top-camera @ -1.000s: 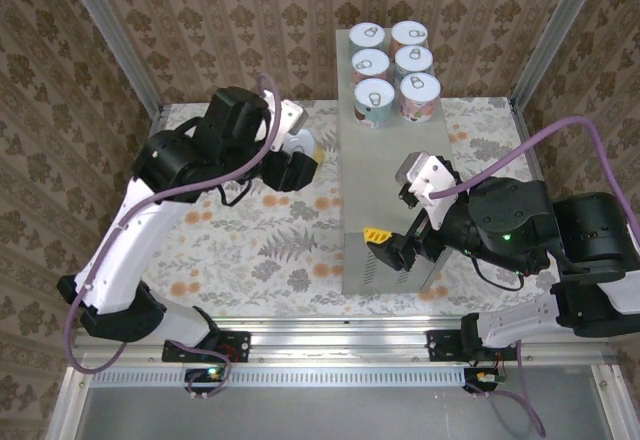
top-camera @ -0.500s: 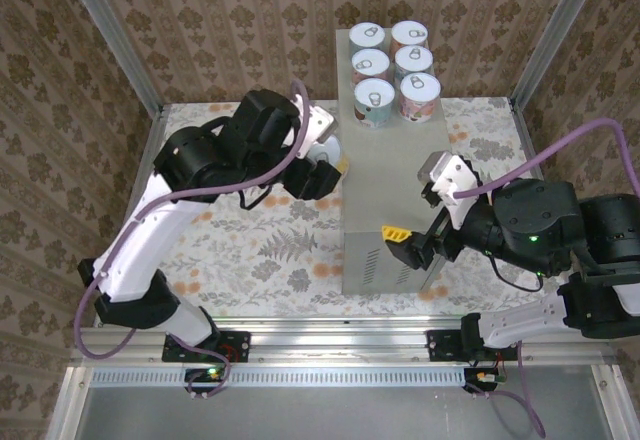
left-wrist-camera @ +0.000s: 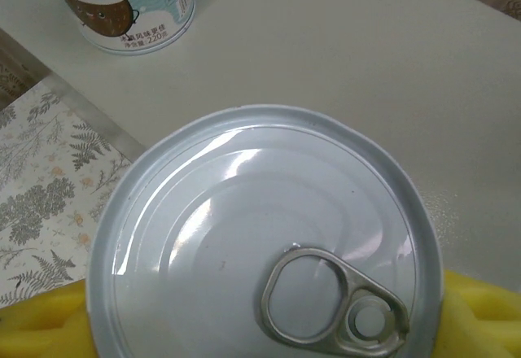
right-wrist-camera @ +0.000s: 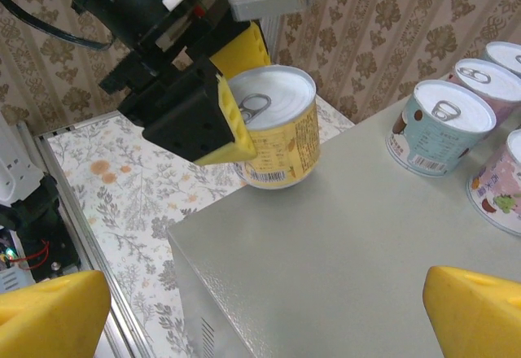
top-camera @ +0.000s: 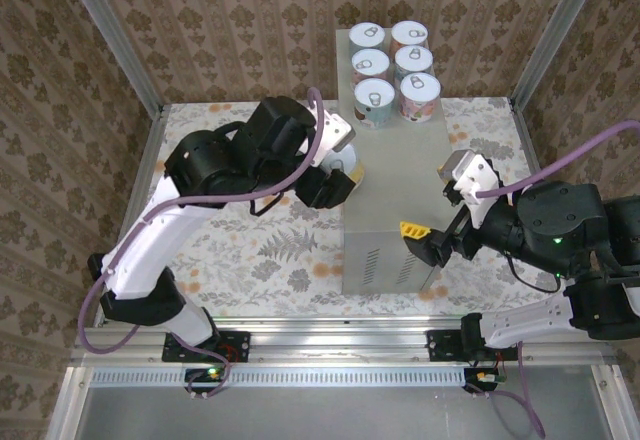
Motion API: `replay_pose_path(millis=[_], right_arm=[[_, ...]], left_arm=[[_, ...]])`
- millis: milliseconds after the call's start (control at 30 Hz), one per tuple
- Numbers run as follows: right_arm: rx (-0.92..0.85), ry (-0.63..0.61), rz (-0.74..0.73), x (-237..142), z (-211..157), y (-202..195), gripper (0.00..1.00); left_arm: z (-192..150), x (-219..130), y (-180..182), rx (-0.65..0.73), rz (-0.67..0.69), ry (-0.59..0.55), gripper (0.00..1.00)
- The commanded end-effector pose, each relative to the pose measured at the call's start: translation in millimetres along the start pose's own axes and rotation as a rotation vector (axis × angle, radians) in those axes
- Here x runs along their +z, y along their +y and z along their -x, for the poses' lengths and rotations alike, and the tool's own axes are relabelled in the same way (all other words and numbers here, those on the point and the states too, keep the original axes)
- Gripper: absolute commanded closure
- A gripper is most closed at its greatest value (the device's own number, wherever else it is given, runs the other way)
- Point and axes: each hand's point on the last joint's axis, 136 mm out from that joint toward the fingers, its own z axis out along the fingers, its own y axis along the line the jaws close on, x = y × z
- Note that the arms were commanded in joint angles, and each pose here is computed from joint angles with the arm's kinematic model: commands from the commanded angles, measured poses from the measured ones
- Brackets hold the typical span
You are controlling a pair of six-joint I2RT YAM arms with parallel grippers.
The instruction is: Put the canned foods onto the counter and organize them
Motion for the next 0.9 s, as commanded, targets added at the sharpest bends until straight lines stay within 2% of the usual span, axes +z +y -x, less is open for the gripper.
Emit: replay_pose_path(millis=[0, 867], right_arm=[[-0.001, 0.013, -0.034, -3, -7, -8, 0.00], [0.024, 0.009, -0.057, -13, -20, -21, 0.00]], left_arm=[[16, -8, -4, 0.014, 0.001, -0.062, 0.35], [24, 4, -25, 0.047, -0.038, -0.049, 0.36]])
